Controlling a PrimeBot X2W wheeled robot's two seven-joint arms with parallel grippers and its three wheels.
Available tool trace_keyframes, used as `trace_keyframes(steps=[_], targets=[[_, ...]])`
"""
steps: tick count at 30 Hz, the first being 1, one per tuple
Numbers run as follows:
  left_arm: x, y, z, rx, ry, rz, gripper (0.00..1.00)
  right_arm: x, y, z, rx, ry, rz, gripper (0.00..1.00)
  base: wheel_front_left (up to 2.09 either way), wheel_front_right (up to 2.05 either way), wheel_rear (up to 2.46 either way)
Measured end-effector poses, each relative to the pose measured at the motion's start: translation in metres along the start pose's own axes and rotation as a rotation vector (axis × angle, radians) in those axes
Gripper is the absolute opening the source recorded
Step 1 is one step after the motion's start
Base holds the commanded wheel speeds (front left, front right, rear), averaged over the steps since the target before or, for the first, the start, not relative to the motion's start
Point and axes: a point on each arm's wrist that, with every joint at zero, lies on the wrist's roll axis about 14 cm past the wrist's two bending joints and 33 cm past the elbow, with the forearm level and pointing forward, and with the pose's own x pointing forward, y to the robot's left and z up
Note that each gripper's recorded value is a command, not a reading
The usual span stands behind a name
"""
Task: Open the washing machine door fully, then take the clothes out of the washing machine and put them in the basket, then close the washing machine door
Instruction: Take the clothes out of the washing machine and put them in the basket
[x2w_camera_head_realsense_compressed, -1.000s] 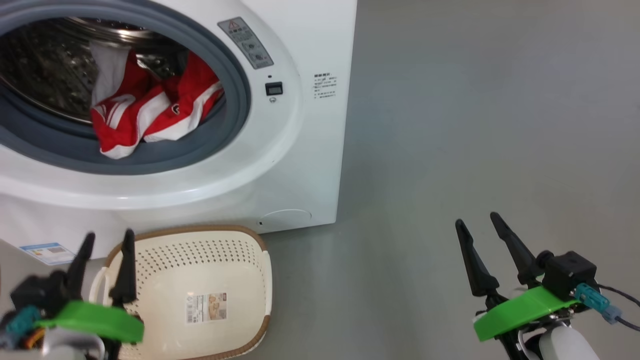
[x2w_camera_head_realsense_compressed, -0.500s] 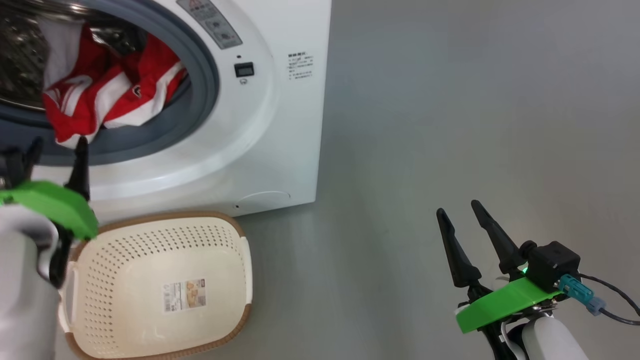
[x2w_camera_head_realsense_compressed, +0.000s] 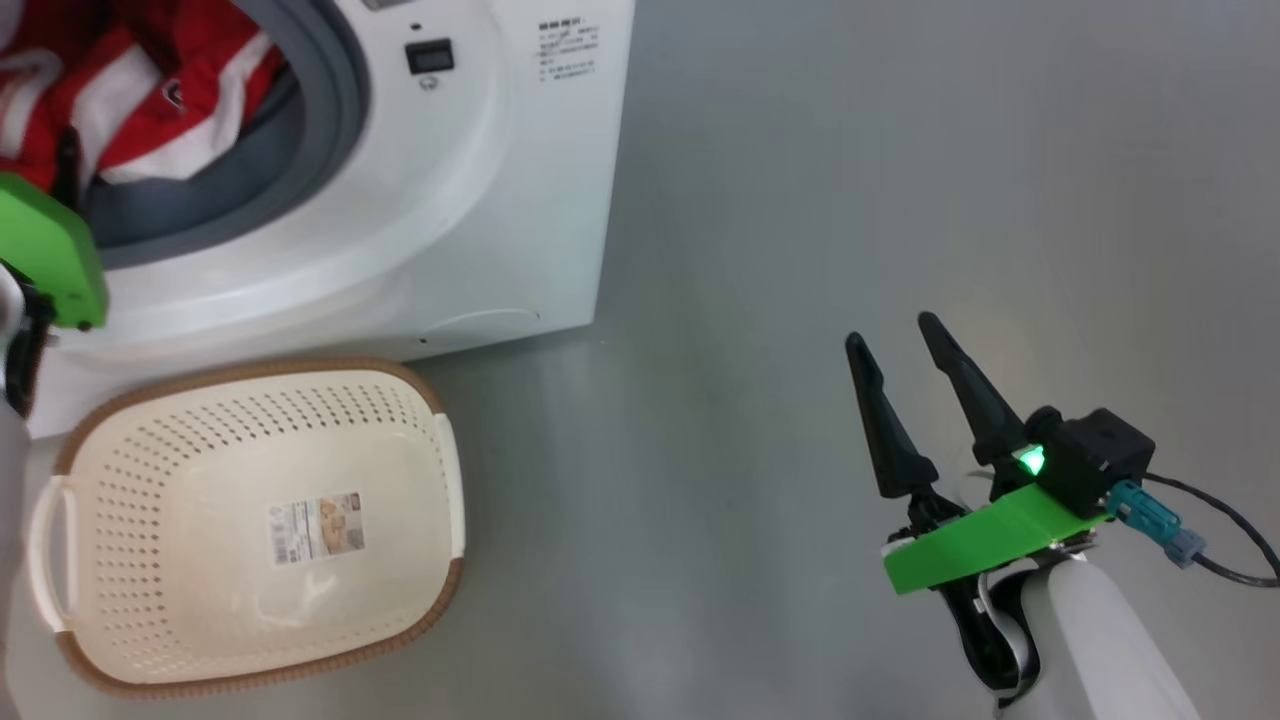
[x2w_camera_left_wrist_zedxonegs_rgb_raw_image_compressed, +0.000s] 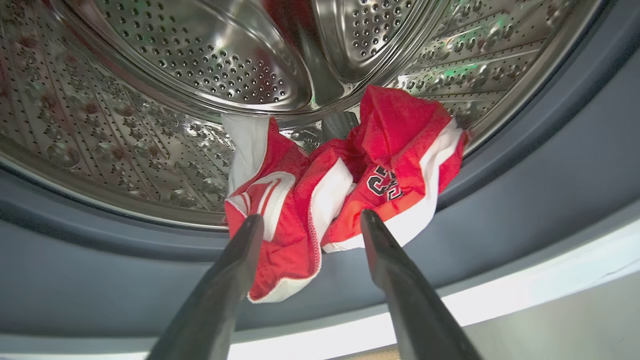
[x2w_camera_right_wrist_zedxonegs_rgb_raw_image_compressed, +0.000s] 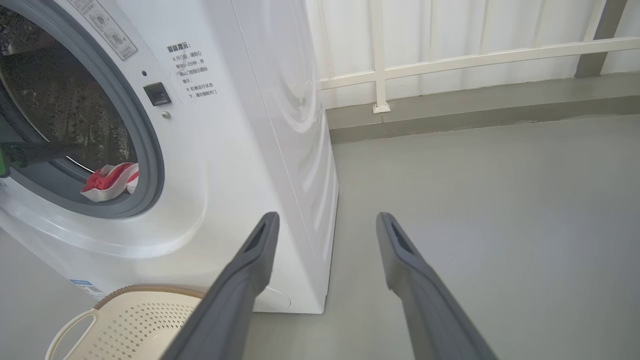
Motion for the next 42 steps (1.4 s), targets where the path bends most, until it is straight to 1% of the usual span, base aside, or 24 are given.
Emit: trace_keyframes(steps=[3, 4, 6, 9, 13, 18, 22, 25, 30, 32, 33, 35, 36, 42], targets=[[0.013, 0.005, -0.009, 0.025, 0.048, 0.014, 1.00, 0.007, 0.003, -0.004, 0.001, 0.007, 0.012, 1.00, 0.00, 0.00, 0.00], [0.017, 0.005, -0.013, 0.027, 0.066, 0.013, 1.00, 0.009, 0.002, -0.006, 0.004, 0.010, 0.011, 1.00, 0.00, 0.00, 0.00], [0.024, 0.006, -0.025, 0.067, 0.117, 0.010, 1.00, 0.012, 0.000, -0.008, 0.006, 0.014, 0.006, 1.00, 0.00, 0.00, 0.00], [0.033, 0.012, -0.038, 0.085, 0.166, 0.020, 1.00, 0.013, -0.003, -0.016, 0.010, 0.031, -0.002, 1.00, 0.00, 0.00, 0.00], [0.046, 0.018, -0.045, 0.081, 0.194, 0.033, 1.00, 0.020, -0.002, -0.021, 0.010, 0.038, 0.007, 1.00, 0.00, 0.00, 0.00], [0.059, 0.021, -0.069, 0.077, 0.251, 0.039, 1.00, 0.027, -0.009, -0.026, 0.005, 0.042, -0.005, 1.00, 0.00, 0.00, 0.00], [0.068, 0.021, -0.076, 0.075, 0.255, 0.041, 1.00, 0.028, -0.014, -0.029, -0.001, 0.047, -0.016, 1.00, 0.00, 0.00, 0.00], [0.072, 0.022, -0.080, 0.076, 0.251, 0.040, 1.00, 0.028, -0.019, -0.031, 0.016, 0.051, -0.032, 1.00, 0.00, 0.00, 0.00], [0.078, 0.022, -0.081, 0.077, 0.241, 0.039, 1.00, 0.028, -0.021, -0.036, 0.019, 0.061, -0.039, 1.00, 0.00, 0.00, 0.00], [0.077, 0.023, -0.080, 0.079, 0.236, 0.041, 0.49, 0.029, -0.020, -0.036, 0.020, 0.060, -0.037, 1.00, 0.00, 0.00, 0.00], [0.076, 0.024, -0.080, 0.080, 0.237, 0.043, 0.32, 0.029, -0.020, -0.036, 0.020, 0.059, -0.036, 1.00, 0.00, 0.00, 0.00], [0.075, 0.026, -0.079, 0.079, 0.232, 0.046, 0.02, 0.029, -0.019, -0.035, 0.021, 0.057, -0.034, 1.00, 0.00, 0.00, 0.00], [0.074, 0.026, -0.079, 0.080, 0.231, 0.047, 0.00, 0.029, -0.019, -0.035, 0.022, 0.055, -0.033, 1.00, 0.00, 0.00, 0.00], [0.070, 0.027, -0.067, 0.074, 0.193, 0.050, 0.00, 0.030, -0.016, -0.028, 0.023, 0.038, -0.026, 1.00, 0.00, 0.00, 0.00]])
